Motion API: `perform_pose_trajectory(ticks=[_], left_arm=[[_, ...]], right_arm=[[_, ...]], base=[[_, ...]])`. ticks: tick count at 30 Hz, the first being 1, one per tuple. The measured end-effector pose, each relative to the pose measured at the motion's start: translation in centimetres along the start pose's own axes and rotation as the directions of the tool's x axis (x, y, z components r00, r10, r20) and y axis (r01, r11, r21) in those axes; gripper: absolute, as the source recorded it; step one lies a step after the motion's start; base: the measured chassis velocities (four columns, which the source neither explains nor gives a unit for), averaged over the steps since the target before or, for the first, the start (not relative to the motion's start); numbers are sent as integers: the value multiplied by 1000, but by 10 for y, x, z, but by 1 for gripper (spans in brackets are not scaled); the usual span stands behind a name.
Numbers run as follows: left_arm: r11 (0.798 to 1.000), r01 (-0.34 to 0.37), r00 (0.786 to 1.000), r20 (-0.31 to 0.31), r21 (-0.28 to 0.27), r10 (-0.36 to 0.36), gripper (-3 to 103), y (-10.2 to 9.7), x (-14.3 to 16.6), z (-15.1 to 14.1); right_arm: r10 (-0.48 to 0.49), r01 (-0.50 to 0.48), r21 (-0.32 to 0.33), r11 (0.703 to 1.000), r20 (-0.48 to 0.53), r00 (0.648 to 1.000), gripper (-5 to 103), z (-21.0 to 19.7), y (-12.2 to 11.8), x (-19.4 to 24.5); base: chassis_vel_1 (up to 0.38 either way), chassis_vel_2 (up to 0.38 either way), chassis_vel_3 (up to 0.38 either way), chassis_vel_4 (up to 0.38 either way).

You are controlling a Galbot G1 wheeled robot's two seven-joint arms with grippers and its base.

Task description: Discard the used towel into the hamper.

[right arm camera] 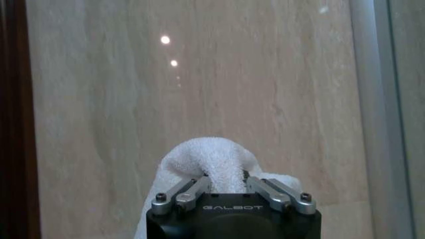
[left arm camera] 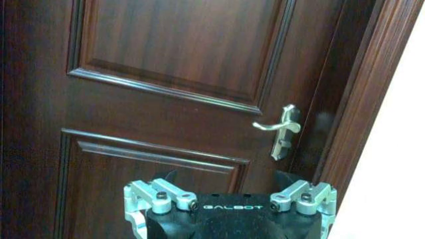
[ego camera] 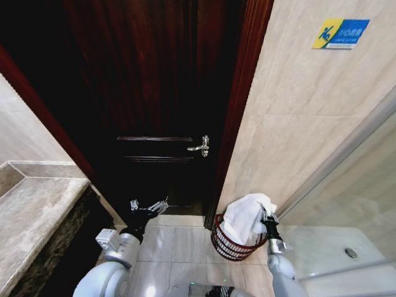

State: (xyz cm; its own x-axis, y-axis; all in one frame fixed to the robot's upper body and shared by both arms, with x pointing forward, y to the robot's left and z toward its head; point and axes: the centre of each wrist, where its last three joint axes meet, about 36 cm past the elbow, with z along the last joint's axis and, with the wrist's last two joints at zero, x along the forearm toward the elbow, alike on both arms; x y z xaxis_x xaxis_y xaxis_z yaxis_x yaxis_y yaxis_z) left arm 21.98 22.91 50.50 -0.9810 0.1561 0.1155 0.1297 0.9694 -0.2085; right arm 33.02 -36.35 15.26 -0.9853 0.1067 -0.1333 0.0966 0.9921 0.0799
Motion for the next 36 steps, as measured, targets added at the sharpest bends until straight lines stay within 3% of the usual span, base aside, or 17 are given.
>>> perform_pose_trajectory(ticks=[21, 28, 34, 36], left_arm=[[1000, 0, 1000, 0, 0, 0, 99, 0, 0, 0], [1000, 0, 1000, 0, 0, 0, 99, 0, 0, 0], [1000, 0, 1000, 0, 0, 0, 99, 0, 0, 0], [1000, 0, 1000, 0, 0, 0, 99, 0, 0, 0]], right_arm=[[-58, 57, -9, 998, -131, 990, 12, 19, -2, 29], [-63, 68, 20, 997, -203, 977, 12, 30, -9, 40], [-65, 82, 29, 996, -375, 925, 12, 40, -19, 59], [-93, 112, 16, 994, -453, 887, 12, 45, -27, 69]], base=[[0, 0, 0, 0], [-124, 127, 133, -124], [-58, 49, 47, -61], [0, 0, 0, 0]])
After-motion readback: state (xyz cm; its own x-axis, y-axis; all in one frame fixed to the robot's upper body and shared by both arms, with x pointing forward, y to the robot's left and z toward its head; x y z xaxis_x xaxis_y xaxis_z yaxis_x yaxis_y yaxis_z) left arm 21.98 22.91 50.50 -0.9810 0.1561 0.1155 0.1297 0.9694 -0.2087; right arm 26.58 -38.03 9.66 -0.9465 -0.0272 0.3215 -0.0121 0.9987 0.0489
